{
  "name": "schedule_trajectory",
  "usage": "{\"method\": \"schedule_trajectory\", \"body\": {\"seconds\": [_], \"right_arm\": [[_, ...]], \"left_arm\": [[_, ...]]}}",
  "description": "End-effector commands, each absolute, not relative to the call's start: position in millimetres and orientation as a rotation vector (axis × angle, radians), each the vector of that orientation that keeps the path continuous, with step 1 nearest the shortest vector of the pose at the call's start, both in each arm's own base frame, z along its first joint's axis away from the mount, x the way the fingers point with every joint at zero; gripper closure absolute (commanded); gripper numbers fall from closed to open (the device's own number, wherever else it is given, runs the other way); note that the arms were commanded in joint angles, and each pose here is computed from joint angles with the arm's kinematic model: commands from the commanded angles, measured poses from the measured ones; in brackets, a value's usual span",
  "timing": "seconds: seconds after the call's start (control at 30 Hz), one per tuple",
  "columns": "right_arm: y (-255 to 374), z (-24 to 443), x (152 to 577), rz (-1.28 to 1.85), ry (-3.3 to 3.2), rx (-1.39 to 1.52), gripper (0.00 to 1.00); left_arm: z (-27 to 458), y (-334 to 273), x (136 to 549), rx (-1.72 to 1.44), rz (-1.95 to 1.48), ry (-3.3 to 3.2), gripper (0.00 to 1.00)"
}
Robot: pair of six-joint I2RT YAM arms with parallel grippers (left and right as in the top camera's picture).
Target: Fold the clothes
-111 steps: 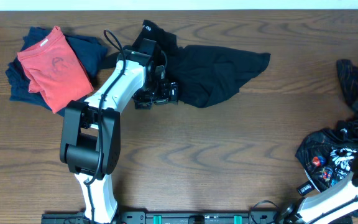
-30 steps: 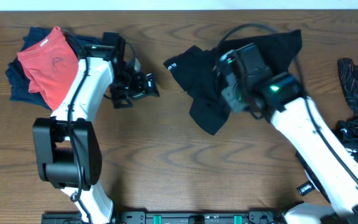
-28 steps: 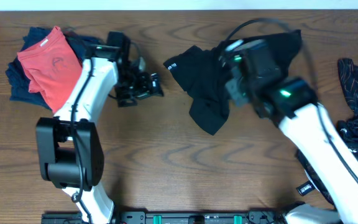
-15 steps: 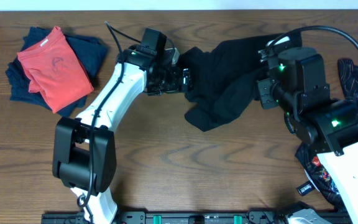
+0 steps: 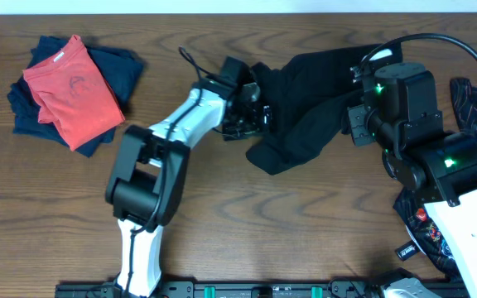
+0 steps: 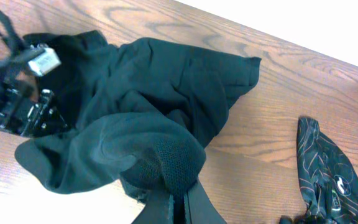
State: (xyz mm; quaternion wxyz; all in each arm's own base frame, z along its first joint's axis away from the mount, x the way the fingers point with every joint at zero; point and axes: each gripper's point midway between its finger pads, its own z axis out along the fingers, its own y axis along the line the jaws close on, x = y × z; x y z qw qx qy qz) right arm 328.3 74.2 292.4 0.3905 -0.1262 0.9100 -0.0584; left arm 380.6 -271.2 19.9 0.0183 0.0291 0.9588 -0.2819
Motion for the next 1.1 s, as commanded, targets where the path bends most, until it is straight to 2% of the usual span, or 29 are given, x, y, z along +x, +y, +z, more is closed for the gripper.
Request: {"method": "schedule_trajectory", "body": {"seconds": [0.0, 0.03, 0.07, 0.2, 0.33, 0.53, 0.57, 0.63, 0.67, 0.83, 0.93, 1.07], "right_arm": [[66.7, 300.4, 326.4, -0.158, 2.295, -0.269, 0.99], [66.5, 299.7, 325.8, -0.159, 2.299, -0.27, 0.99], [66.3, 299.1, 325.3, -0.16, 2.302, -0.271, 0.99], [65.4, 291.8, 319.6, -0.153, 2.34, -0.26, 0.99], [77.0, 277.2, 312.5, -0.077, 2.407, -0.315, 0.99], [100.5, 243.8, 295.2, 0.065, 2.567, -0.426, 0.99], [103.5, 237.1, 291.6, 0.074, 2.6, -0.445, 0.99], [106.3, 225.7, 285.9, 0.065, 2.655, -0.479, 0.99], [107.6, 220.9, 283.7, 0.059, 2.676, -0.501, 0.99], [117.9, 199.9, 276.6, 0.04, 2.76, -0.589, 0.99], [124.3, 192.4, 276.2, 0.036, 2.78, -0.623, 0.99], [125.7, 187.2, 278.1, 0.019, 2.791, -0.634, 0.99]], "left_arm": [[17.3, -284.6, 381.0, 0.125, -0.906, 2.956, 0.6], [17.9, -284.1, 388.7, 0.127, -0.883, 2.925, 0.91], [19.4, -279.3, 398.5, 0.115, -0.843, 2.896, 0.94], [38.8, -228.0, 458.5, -0.025, -0.612, 2.764, 0.94], [82.4, -177.3, 512.4, -0.159, -0.615, 2.624, 0.94], [119.0, -116.4, 550.9, -0.281, -0.611, 2.504, 0.94], [117.6, -108.9, 550.8, -0.3, -0.605, 2.509, 0.9], [111.0, -100.8, 543.2, -0.333, -0.594, 2.55, 0.45], [105.6, -99.9, 534.7, -0.347, -0.593, 2.592, 0.39], [86.4, -128.7, 461.9, -0.341, -0.768, 2.89, 0.16], [84.6, -150.3, 410.7, -0.337, -0.872, 3.082, 0.13], [88.6, -185.6, 353.4, -0.133, -0.982, 3.262, 0.12]]}}
